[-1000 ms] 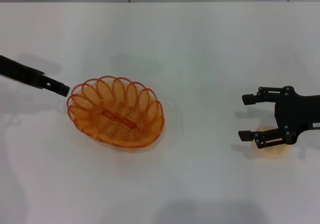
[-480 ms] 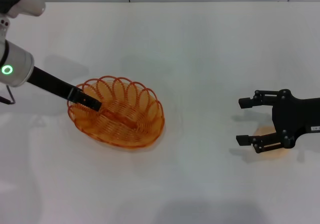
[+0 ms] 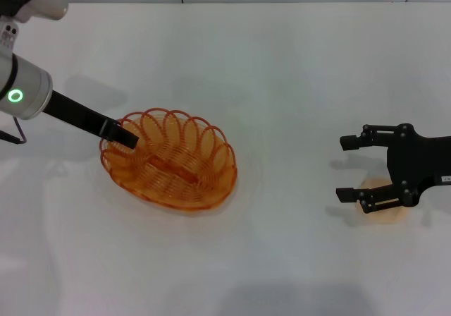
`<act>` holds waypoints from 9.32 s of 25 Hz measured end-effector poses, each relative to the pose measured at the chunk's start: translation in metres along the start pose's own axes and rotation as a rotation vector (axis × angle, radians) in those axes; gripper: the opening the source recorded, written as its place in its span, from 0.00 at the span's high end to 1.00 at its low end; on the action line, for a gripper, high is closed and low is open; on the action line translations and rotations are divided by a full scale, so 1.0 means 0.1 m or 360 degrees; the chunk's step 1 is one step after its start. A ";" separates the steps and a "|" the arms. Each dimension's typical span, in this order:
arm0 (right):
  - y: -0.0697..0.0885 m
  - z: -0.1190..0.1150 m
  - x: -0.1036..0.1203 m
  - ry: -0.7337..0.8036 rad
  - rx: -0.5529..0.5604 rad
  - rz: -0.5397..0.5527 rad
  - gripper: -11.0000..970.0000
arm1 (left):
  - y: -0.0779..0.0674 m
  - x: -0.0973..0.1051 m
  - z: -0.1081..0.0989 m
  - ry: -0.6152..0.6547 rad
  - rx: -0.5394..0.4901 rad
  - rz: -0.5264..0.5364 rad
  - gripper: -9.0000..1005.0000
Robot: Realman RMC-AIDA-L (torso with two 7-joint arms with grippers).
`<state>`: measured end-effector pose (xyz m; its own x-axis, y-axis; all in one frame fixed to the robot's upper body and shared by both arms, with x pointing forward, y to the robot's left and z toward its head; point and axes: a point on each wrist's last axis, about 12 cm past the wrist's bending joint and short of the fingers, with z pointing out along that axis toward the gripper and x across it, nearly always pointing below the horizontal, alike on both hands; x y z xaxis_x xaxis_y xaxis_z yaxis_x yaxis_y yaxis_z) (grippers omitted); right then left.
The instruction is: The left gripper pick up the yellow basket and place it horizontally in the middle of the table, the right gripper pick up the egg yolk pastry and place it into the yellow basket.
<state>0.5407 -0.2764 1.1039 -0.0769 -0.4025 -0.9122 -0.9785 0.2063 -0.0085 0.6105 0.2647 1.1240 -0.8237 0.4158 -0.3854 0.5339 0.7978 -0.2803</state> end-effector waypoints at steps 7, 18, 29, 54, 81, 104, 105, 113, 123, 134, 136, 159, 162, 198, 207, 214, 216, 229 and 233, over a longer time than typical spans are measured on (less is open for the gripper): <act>-0.01 -0.01 -0.01 -0.0003 -0.0002 -0.0004 0.11 | 0.00 0.00 0.00 -0.0001 0.0000 0.0001 0.71; -0.01 -0.02 -0.03 -0.0009 0.0006 -0.0025 0.11 | -0.11 -0.06 -0.03 -0.0096 0.0136 -0.0018 0.92; 0.00 0.00 -0.05 -0.0018 0.0004 -0.0081 0.11 | -0.41 -0.14 0.11 -0.0021 0.0306 -0.0356 0.92; 0.05 -0.07 -0.06 -0.0050 -0.0020 -0.0166 0.11 | -0.53 -0.10 0.25 0.0043 0.0262 -0.0715 0.91; 0.05 -0.18 0.01 -0.0040 0.0040 -0.0092 0.11 | -0.33 0.05 -0.32 -0.0371 0.0269 -0.0281 0.30; 0.10 -0.17 0.09 -0.0007 0.0031 0.0054 0.11 | -0.29 0.84 -0.27 -0.0817 0.0596 0.1048 0.20; 0.10 -0.17 0.08 -0.0003 0.0030 0.0062 0.12 | -0.26 0.89 -0.28 -0.0791 0.0580 0.1060 0.19; 0.05 -0.22 0.08 0.0176 0.0013 0.0142 0.12 | -0.07 1.10 -0.51 -0.0761 0.0542 0.1081 0.11; 0.00 -0.19 0.07 0.0243 0.0035 0.0157 0.12 | -0.06 1.16 -0.48 -0.0669 0.0584 0.1069 0.11; -0.03 -0.13 0.18 0.0368 0.0116 0.0167 0.46 | -0.07 1.12 -0.44 -0.0644 0.0608 0.1067 0.11; -0.03 -0.13 0.18 0.0368 0.0114 0.0165 0.51 | -0.07 1.11 -0.44 -0.0646 0.0609 0.1071 0.11; -0.23 -0.15 -0.50 0.0256 0.0082 0.0077 0.95 | -0.13 1.09 -0.35 -0.0594 0.0615 0.1106 0.11; -0.26 -0.03 -0.67 0.0220 0.0038 0.0071 0.95 | -0.13 1.09 -0.34 -0.0588 0.0616 0.1107 0.11; -0.13 0.94 -0.77 0.0089 -0.0015 -0.0029 0.64 | -0.14 1.00 -0.31 -0.0550 0.0591 0.1166 0.11; -0.06 0.34 -0.66 -0.0130 -0.0111 -0.0025 0.23 | -0.13 0.98 -0.33 -0.0560 0.0574 0.1184 0.11; 0.01 0.00 -0.40 -0.0075 -0.0134 -0.0062 0.20 | -0.12 0.96 -0.35 -0.0556 0.0579 0.1201 0.11; 0.03 -0.01 -0.31 -0.0032 -0.0146 -0.0037 0.20 | -0.12 0.94 -0.36 -0.0555 0.0585 0.1212 0.11; 0.04 -0.02 -0.14 0.0060 -0.0147 0.0056 0.20 | -0.13 0.83 -0.42 -0.0564 0.0646 0.1223 0.11; 0.03 -0.03 -0.14 0.0063 -0.0152 0.0062 0.20 | -0.13 0.82 -0.42 -0.0563 0.0645 0.1222 0.11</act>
<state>0.5378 -0.2728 1.1180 -0.1208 -0.4313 -0.8941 -0.9882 0.1374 0.0673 0.5276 0.3067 1.1333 -0.1476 0.5557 -0.8182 0.9881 0.1188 -0.0975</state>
